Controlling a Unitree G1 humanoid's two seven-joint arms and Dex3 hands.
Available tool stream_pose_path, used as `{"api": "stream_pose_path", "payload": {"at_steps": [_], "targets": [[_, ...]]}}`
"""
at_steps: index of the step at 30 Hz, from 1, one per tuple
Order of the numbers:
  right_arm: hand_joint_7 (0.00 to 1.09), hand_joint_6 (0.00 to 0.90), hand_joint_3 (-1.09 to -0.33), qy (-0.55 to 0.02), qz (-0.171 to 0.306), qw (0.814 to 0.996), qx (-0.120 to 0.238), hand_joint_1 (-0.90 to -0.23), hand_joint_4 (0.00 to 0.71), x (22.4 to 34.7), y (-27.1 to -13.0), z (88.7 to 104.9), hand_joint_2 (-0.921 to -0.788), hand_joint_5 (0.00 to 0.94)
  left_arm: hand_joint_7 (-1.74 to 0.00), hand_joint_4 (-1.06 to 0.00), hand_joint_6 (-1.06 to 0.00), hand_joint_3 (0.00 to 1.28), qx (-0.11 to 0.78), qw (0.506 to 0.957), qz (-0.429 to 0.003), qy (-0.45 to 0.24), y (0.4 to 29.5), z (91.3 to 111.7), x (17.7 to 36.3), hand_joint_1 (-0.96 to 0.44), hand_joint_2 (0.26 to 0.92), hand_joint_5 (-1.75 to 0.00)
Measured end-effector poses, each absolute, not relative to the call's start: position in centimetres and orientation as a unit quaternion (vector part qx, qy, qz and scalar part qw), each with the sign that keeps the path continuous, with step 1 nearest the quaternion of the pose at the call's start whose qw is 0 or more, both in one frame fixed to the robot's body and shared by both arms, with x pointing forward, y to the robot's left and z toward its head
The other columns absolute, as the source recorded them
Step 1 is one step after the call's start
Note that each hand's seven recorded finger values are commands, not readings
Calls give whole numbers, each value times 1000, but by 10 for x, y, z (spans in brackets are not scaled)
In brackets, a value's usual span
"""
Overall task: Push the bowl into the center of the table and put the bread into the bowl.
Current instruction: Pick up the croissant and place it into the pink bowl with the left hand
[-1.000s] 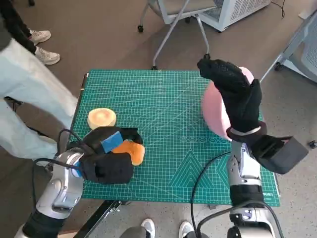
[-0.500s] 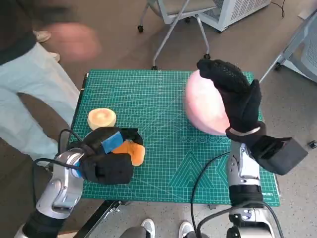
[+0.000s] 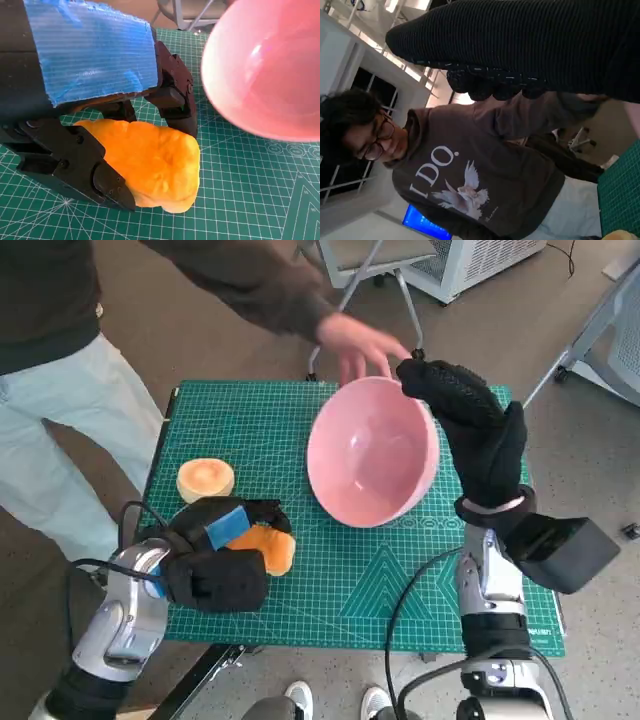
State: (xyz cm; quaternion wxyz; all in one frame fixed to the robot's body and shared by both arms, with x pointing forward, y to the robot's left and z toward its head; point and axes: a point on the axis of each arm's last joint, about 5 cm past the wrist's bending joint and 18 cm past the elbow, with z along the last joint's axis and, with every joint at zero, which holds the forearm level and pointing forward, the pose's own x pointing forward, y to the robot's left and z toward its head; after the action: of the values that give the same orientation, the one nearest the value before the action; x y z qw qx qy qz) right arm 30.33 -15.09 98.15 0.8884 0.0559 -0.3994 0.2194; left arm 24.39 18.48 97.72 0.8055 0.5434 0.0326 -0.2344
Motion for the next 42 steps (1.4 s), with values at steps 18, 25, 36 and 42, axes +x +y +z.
{"api": "stream_pose_path", "payload": {"at_steps": [18,25,36,42], "targets": [[582,37,-724,-398,219,889,56,-677,179,303,-151,980,-921,0,-1138,-804,-664,20,545,809,-222,5,185,993,239,3,909,-1032],[582,38,-721,-397,219,890,57,-677,180,303,-151,980,-921,1,-1138,-806,-665,19,544,812,-213,-12,185,1000,237,3,909,-1029],[579,40,-721,-397,218,890,56,-673,180,303,-152,980,-921,1,-1137,-829,-683,12,539,818,-193,-48,188,1017,233,4,904,-985],[578,40,-721,-396,218,890,56,-672,180,303,-152,980,-921,1,-1114,-856,-707,5,541,818,-181,-79,186,1031,232,4,896,-952]]}}
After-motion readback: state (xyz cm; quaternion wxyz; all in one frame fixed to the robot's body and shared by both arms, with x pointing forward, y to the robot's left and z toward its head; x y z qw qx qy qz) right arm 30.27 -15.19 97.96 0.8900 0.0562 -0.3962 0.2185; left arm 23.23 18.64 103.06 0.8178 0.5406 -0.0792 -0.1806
